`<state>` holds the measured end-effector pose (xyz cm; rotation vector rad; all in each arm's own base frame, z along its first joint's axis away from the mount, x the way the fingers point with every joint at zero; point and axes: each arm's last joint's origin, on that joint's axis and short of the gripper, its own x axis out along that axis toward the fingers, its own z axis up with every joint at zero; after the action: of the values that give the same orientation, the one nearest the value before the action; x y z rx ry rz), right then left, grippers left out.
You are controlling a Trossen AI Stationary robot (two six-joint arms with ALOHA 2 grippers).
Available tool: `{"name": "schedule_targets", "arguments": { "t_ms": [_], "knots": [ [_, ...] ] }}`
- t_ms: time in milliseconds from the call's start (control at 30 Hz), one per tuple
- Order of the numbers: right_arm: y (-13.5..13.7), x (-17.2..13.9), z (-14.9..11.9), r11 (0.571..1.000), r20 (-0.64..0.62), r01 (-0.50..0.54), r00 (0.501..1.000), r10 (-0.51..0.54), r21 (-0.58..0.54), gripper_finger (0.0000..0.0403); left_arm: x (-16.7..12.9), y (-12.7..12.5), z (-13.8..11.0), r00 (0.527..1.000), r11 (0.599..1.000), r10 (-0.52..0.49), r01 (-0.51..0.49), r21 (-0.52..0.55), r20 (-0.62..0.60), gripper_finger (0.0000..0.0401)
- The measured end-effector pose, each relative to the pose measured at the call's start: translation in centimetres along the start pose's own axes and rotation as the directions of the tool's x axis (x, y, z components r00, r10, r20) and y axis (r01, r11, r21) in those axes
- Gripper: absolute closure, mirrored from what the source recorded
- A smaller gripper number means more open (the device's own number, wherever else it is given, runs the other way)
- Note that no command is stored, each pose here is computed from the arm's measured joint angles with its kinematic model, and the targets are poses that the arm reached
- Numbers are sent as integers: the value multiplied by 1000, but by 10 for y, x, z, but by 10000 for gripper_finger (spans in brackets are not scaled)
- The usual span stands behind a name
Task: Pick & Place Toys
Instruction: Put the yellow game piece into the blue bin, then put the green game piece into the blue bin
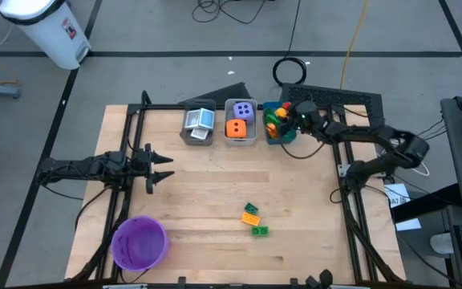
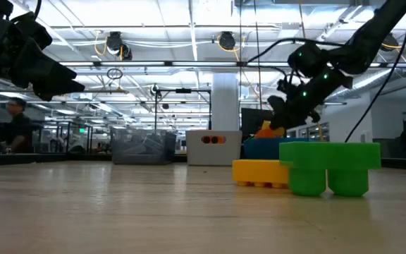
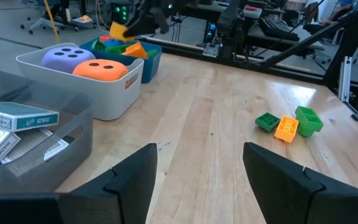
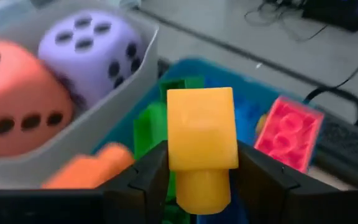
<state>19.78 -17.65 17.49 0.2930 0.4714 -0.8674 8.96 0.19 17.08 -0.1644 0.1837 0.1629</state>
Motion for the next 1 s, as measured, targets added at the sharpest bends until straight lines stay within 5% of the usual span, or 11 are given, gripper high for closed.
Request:
{"name": "schedule_targets", "arguments": {
  "t_ms": [400,767,1000],
  "knots": [
    [0,18,-17,999,-88,0,996,-4,-50,239,0,0,0,1000,1000,0,0,0,0,155],
    [4,3,-2,999,4,-19,1000,19,-41,183,0,0,0,1000,1000,0,0,0,0,155],
    [27,-23,12,991,96,-114,988,121,-76,147,0,0,0,1000,1000,0,0,0,0,155]
  ]
}}
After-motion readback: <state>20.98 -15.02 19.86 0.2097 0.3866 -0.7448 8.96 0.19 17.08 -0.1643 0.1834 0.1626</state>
